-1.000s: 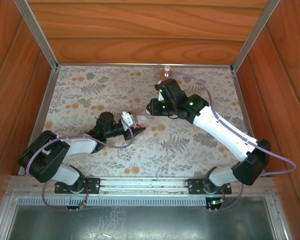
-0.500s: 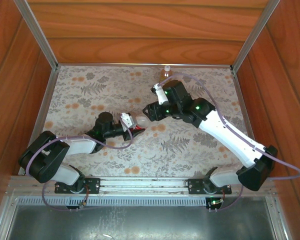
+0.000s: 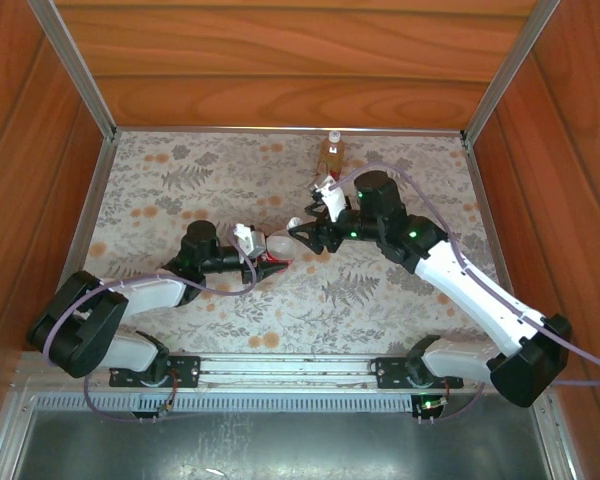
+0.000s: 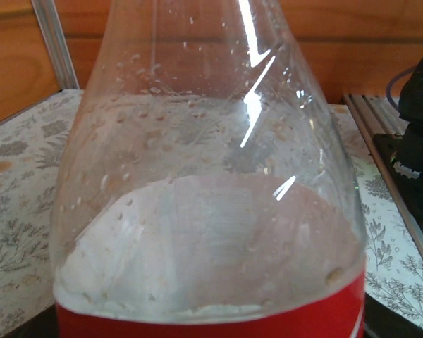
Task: Screw on the bottle caps
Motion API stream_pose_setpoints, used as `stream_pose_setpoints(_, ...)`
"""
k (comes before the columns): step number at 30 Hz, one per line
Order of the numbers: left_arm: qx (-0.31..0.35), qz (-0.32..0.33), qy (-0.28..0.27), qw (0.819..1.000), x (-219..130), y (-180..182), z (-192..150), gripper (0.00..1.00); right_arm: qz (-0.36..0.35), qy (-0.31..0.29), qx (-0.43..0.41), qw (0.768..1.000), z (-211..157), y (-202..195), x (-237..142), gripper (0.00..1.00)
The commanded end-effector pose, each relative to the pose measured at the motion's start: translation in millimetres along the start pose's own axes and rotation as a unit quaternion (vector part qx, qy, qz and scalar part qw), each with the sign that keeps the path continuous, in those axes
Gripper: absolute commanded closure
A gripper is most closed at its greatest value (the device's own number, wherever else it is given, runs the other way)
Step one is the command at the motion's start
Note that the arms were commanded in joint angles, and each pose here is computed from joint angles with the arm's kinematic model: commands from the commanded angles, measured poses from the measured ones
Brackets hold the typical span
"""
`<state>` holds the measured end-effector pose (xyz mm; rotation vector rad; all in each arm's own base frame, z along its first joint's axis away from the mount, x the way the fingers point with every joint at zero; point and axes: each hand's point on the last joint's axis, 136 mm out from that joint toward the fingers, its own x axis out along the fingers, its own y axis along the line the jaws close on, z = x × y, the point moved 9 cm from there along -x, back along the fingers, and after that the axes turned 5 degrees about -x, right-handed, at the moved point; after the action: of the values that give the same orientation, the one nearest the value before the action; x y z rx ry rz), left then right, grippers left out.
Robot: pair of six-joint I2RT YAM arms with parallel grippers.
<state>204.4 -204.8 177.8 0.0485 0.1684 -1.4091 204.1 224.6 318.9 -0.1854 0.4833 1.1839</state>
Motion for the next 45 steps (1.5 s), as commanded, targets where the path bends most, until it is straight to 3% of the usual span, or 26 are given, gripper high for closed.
stream_pose_setpoints(1,0.002,-0.028,-0.011,1.000,-0.2,-2.8,7.6,0.43,0.050,-0.040,-0.014,0.998,10.3,3.3,6.3,0.39)
stream_pose_setpoints(4,-0.002,-0.028,-0.011,1.000,0.8,-1.6,8.5,0.43,0.066,-0.036,-0.011,0.997,8.6,2.9,10.0,0.55)
stream_pose_setpoints(6,-0.003,-0.018,-0.012,1.000,1.0,0.3,9.9,0.43,0.072,-0.030,-0.008,0.997,6.4,2.5,11.7,0.61)
stream_pose_setpoints(12,-0.006,0.023,-0.015,1.000,0.7,6.7,13.8,0.43,0.087,-0.015,-0.005,0.996,-1.0,3.3,14.4,0.56)
stream_pose_setpoints(15,-0.009,0.019,-0.014,1.000,1.9,7.4,13.7,0.43,0.091,-0.015,-0.005,0.996,-2.6,3.5,15.6,0.66)
stream_pose_setpoints(17,-0.013,0.018,-0.014,1.000,2.3,7.9,13.9,0.43,0.091,-0.018,-0.008,0.996,-1.9,3.5,15.5,0.68)
stream_pose_setpoints(20,-0.013,0.014,-0.017,1.000,2.5,7.4,16.1,0.43,0.077,-0.014,-0.011,0.997,-4.0,0.7,17.5,0.55)
stream_pose_setpoints(28,-0.007,0.017,-0.020,1.000,0.8,6.7,18.7,0.43,0.081,-0.007,-0.013,0.997,-4.2,-0.6,19.7,0.62)
stream_pose_setpoints(32,-0.004,0.017,-0.022,1.000,0.2,6.2,20.2,0.43,0.077,-0.001,-0.013,0.997,-4.5,-2.7,21.7,0.55)
stream_pose_setpoints(36,-0.004,0.020,-0.022,1.000,-0.4,6.3,19.9,0.43,0.078,0.001,-0.015,0.997,-4.5,-2.9,22.8,0.56)
stream_pose_setpoints(45,-0.004,0.026,-0.020,0.999,-0.1,7.7,18.1,0.40,0.097,-0.006,-0.018,0.995,2.7,0.4,19.3,0.73)
